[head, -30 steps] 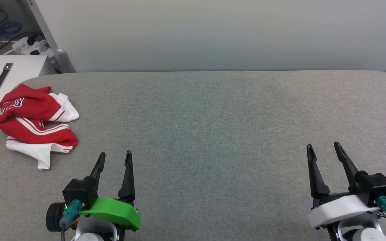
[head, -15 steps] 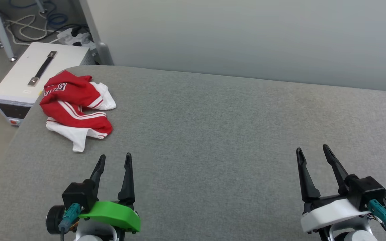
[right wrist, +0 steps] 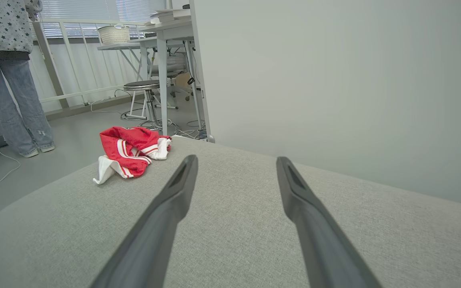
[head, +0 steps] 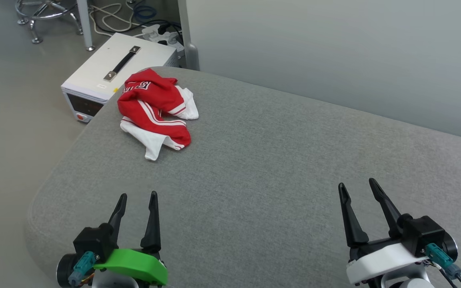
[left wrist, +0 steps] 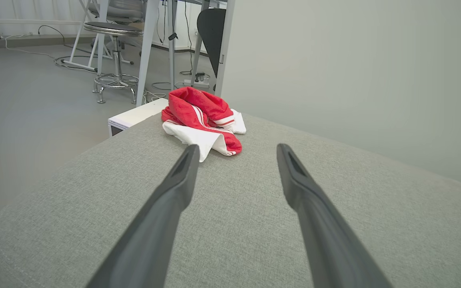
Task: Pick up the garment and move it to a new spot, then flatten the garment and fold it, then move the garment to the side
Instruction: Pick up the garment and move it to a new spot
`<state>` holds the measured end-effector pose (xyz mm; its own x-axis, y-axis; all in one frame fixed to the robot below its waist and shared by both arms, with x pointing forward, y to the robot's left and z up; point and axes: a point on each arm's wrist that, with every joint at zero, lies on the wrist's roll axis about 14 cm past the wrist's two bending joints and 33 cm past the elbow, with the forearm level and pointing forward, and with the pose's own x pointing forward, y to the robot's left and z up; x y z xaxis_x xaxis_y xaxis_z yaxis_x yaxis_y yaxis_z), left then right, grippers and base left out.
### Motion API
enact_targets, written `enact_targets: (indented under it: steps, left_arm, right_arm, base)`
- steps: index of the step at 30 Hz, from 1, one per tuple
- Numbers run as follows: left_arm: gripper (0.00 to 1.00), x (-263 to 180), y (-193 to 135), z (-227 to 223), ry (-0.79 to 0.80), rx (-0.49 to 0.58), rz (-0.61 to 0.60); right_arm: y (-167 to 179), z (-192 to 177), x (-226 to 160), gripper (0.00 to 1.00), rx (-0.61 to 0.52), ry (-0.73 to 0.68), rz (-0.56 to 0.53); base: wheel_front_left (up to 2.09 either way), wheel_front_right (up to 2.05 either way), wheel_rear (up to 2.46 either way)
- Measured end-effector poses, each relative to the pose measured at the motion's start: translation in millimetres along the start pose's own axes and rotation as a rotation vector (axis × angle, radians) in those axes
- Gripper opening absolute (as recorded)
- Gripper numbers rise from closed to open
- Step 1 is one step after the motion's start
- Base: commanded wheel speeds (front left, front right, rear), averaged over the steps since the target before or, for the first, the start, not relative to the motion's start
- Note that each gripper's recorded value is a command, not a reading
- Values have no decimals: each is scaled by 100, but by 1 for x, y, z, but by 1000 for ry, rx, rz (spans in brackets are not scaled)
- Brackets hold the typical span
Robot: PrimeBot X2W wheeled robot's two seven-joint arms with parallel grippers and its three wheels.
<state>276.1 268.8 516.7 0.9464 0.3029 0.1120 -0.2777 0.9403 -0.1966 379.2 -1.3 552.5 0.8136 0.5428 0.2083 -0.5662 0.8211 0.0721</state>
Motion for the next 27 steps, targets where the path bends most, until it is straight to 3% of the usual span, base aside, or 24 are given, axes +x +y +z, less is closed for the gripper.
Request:
enact_targets:
  steps: [11,27]
  left_arm:
    - [100,-20,27,10,-41,-5,80]
    - [100,4,26,-20,70,29,61]
  right_arm:
    - [34,-2,14,100,30,-8,105]
    - [12,-17,21,100,26,16,59]
  base:
    - [0,0,0]
    - [0,0,0]
